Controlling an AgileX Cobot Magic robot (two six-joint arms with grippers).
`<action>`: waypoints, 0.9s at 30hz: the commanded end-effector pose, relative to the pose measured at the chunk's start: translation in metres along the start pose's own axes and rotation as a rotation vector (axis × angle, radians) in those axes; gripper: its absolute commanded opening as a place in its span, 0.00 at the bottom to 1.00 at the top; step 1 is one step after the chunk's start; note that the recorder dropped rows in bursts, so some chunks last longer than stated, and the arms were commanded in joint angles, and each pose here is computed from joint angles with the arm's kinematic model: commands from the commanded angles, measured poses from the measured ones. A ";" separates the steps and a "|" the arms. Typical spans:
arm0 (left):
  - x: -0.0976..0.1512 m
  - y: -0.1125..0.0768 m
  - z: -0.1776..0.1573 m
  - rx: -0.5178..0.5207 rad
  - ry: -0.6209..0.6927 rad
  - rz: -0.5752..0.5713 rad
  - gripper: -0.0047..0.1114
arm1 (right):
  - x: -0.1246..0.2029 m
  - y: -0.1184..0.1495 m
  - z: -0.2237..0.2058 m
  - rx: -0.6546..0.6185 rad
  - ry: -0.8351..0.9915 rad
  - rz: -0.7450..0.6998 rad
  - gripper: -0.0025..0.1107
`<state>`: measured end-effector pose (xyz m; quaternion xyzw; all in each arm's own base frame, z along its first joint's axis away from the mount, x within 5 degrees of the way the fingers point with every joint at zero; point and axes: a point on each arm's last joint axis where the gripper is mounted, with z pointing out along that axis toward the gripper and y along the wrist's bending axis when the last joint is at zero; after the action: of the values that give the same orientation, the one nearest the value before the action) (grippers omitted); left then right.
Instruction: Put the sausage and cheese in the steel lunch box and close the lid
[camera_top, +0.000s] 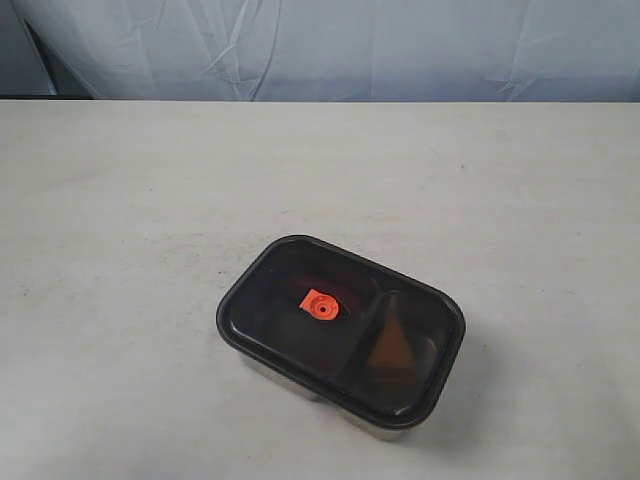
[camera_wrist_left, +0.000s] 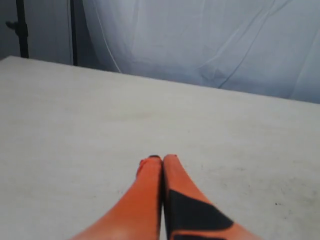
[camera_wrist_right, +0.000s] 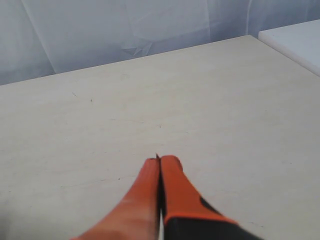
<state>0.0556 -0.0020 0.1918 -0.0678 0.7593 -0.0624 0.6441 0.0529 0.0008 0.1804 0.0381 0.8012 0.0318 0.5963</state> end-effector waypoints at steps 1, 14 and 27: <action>-0.004 0.002 0.000 -0.026 -0.060 0.065 0.04 | 0.000 0.000 0.000 0.002 -0.013 -0.001 0.02; -0.004 0.004 0.000 -0.041 -0.054 0.135 0.04 | 0.000 0.000 0.000 0.002 -0.013 -0.001 0.02; -0.004 0.004 0.000 -0.041 -0.054 0.135 0.04 | 0.000 0.000 0.000 0.003 -0.015 -0.004 0.02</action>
<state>0.0561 0.0021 0.1946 -0.0272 0.7499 0.0005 0.6610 0.0529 0.0008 0.1804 0.0381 0.8012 0.0318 0.5963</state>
